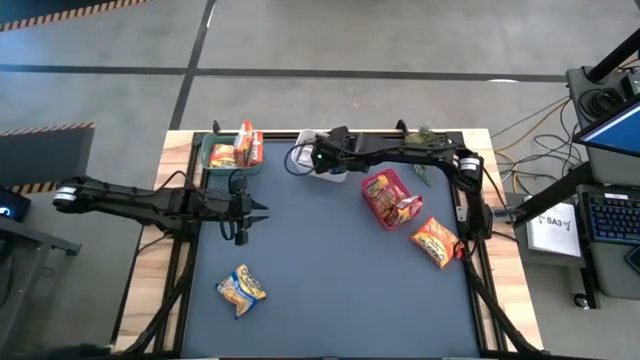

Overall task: Sort Maruchan noodles
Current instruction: Put the orange noodle pack into the green bin

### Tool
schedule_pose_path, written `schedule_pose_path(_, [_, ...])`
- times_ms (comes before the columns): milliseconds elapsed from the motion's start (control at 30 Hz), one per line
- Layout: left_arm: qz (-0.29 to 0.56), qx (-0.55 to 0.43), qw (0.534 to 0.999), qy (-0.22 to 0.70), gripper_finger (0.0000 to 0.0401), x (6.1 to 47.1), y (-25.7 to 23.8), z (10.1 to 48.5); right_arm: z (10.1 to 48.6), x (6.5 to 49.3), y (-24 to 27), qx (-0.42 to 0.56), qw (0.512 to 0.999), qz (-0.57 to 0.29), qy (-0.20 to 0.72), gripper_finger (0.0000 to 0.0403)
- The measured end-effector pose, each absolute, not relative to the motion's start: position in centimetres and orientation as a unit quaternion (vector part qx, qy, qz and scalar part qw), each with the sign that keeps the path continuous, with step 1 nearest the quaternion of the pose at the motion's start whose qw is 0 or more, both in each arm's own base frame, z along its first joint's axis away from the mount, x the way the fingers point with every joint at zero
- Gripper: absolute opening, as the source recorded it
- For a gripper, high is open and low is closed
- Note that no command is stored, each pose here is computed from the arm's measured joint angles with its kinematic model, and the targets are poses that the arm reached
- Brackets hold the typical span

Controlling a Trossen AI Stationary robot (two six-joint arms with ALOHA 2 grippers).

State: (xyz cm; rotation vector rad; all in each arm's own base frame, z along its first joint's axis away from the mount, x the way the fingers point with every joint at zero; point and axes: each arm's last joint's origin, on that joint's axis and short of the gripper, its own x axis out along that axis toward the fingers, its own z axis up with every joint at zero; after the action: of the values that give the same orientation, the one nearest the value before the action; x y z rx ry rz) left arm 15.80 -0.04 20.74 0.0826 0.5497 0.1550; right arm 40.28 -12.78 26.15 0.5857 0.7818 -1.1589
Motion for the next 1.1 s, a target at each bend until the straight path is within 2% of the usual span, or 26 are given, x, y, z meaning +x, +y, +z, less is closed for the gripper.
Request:
schedule_pose_path(233, [0.077, 0.039, 0.959, 0.271, 0.0098, 15.8, 0.0, 20.7, 28.9, 39.3, -10.5, 0.238, 0.753, -0.496, 0.362, 0.0217])
schedule_pose_path(400, [0.082, 0.021, 0.959, 0.27, 0.0098, 15.8, 0.0, 20.7, 30.0, 39.2, -6.5, 0.178, 0.79, -0.435, 0.394, 0.0226])
schedule_pose_path(800, [0.08, -0.078, 0.955, 0.275, 0.0098, 16.8, -1.2, 22.6, 27.8, 38.7, 5.7, 0.027, 0.838, -0.271, 0.473, 0.0224])
schedule_pose_path(1100, [0.037, -0.113, 0.921, 0.37, 0.0098, 19.4, -5.4, 22.5, 25.9, 37.5, 9.5, -0.068, 0.836, -0.201, 0.506, 0.0224])
